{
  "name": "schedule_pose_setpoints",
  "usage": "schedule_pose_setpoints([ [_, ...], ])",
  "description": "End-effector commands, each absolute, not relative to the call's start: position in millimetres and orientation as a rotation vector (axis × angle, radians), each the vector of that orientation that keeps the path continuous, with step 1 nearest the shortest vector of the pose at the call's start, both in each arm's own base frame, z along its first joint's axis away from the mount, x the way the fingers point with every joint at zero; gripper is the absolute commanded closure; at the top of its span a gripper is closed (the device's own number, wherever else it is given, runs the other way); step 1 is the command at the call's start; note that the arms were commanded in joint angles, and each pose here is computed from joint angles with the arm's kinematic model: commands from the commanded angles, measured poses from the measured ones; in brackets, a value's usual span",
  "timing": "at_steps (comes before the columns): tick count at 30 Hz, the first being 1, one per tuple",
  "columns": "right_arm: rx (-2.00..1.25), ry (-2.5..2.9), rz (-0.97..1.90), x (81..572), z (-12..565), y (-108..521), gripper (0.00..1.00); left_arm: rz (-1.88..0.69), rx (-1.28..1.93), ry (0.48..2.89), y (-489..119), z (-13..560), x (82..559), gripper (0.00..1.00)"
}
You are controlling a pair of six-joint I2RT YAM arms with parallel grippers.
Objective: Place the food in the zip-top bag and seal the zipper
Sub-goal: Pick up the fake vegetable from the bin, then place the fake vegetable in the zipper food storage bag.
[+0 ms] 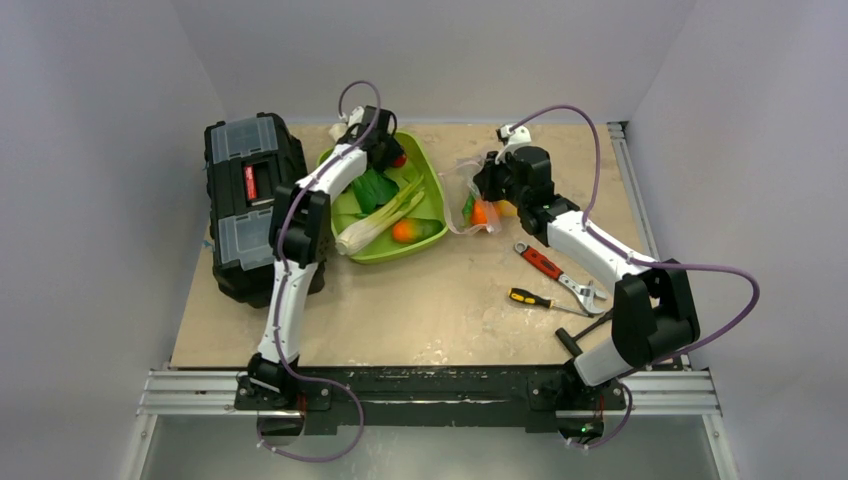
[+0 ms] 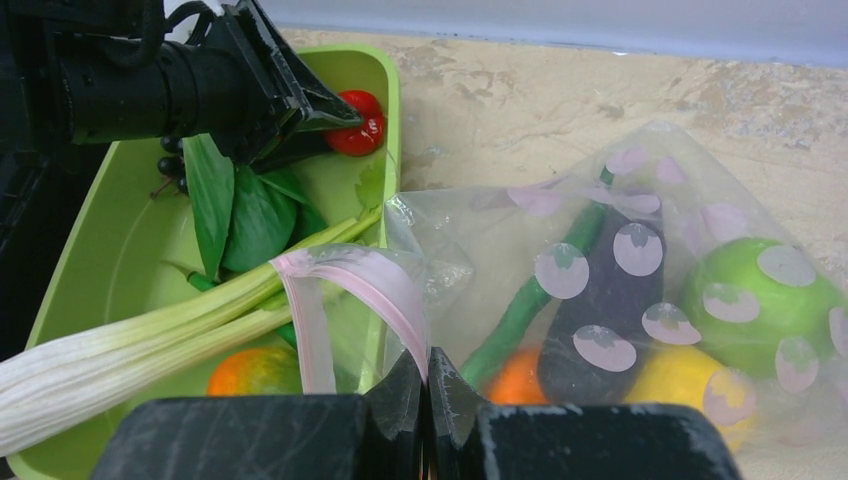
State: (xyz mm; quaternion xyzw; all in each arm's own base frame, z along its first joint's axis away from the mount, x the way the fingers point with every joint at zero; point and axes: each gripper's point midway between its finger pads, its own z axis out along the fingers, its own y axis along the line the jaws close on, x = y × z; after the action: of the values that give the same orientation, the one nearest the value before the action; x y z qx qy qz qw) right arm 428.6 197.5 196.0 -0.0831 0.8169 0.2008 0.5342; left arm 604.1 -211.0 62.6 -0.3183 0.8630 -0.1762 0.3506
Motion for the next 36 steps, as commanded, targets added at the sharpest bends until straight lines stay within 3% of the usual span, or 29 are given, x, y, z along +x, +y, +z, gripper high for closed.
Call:
schedule_pose_setpoints([
  [1, -0.217, 1.866, 0.495, 436.5, 221.2, 200.5, 1.0, -0.52, -0.792, 2.191, -209.3, 74.6, 609.7, 0.79],
  [6, -0.231, 1.864, 0.519, 435.7, 222.1, 204.5, 1.0, -0.551, -0.674, 2.167, -210.1, 105.1, 596.1, 0.92],
  [19, -0.248, 1.864, 0.543, 434.3, 222.1, 209.1, 1.0, -0.767, -0.362, 2.201, -233.3, 185.6, 529.8, 1.0],
  [27, -0.256, 1.862, 0.551, 433.5, 224.1, 209.7, 1.0, -1.005, -0.132, 2.22, -266.7, 223.4, 450.1, 1.0],
  [36, -0.279, 1.828, 0.607, 423.9, 239.5, 215.6, 1.0, -1.112, 0.13, 2.258, -306.8, 214.1, 339.5, 1.0],
])
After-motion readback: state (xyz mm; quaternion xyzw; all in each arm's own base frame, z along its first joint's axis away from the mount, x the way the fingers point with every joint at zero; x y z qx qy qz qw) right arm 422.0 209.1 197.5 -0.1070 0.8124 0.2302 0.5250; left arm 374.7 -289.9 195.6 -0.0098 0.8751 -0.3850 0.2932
